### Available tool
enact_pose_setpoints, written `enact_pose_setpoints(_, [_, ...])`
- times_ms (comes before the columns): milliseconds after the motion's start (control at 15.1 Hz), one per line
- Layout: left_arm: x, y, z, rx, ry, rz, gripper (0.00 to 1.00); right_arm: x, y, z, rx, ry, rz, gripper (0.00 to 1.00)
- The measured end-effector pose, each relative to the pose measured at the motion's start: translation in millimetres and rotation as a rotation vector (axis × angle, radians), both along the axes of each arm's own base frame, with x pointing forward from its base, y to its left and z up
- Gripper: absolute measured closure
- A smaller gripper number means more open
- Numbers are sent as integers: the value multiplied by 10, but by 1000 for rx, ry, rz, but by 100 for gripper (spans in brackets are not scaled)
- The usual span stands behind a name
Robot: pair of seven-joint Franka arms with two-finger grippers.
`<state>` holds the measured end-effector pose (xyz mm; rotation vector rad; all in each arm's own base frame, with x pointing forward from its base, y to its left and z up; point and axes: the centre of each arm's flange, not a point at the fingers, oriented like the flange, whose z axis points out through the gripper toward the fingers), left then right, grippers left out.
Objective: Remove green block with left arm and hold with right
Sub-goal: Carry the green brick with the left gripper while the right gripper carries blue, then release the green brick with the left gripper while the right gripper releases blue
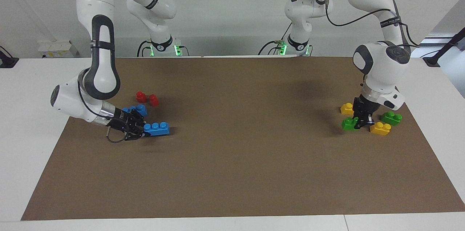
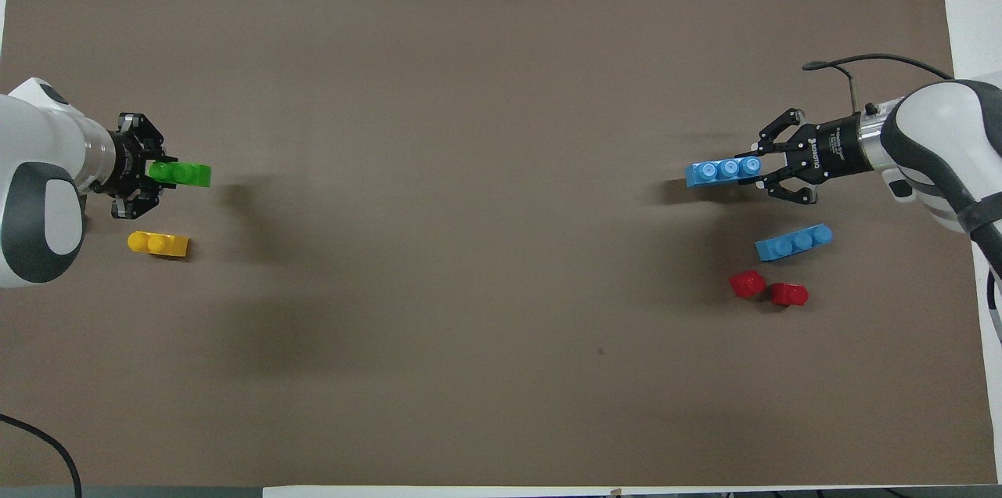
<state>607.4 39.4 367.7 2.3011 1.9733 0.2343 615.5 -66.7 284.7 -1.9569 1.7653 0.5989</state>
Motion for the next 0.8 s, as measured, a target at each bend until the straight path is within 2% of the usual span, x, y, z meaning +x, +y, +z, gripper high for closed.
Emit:
enact_pose_setpoints(332, [98, 49, -335, 14, -1, -79, 66, -122, -180, -179, -19, -26, -1, 65])
enact_pose_setpoints(597, [249, 122, -446, 29, 88, -238, 66, -155, -192, -175, -23, -42, 14, 65])
enact_pose_setpoints(796, [357, 103, -477, 29, 93, -266, 66, -166, -200, -176, -24, -46, 18, 65])
